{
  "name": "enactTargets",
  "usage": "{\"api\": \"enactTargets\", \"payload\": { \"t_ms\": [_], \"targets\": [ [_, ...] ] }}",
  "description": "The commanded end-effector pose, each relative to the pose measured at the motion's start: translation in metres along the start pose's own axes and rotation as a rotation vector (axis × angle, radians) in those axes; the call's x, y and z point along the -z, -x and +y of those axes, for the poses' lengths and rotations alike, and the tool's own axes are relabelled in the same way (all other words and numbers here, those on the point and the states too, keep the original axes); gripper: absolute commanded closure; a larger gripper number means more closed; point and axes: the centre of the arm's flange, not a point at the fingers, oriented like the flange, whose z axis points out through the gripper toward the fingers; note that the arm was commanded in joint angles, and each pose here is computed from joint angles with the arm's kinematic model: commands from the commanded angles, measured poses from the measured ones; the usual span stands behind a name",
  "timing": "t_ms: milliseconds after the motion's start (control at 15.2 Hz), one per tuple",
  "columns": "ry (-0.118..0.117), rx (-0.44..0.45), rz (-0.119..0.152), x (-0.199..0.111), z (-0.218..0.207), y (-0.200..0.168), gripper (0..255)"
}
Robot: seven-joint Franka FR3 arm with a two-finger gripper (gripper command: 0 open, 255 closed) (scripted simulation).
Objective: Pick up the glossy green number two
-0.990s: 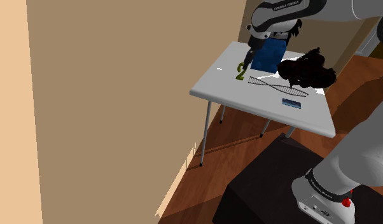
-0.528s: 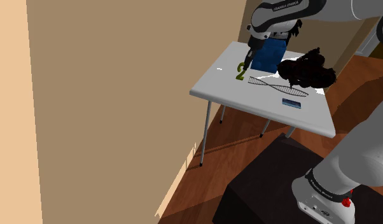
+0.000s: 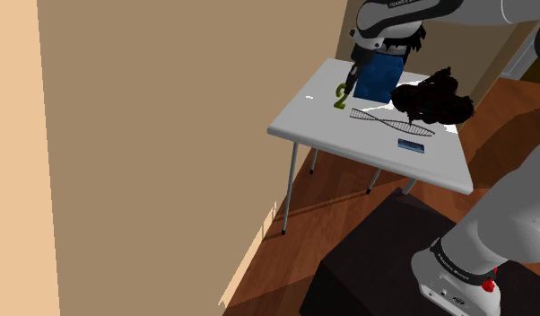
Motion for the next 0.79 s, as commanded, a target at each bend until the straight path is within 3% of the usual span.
{"api": "enactTargets", "payload": {
  "t_ms": [0, 726],
  "targets": [
    [0.0, 0.0, 0.0, 0.011, 0.0, -0.001, 255],
    [0.0, 0.0, 0.0, 0.059, 0.001, -0.006, 255]
  ]
}}
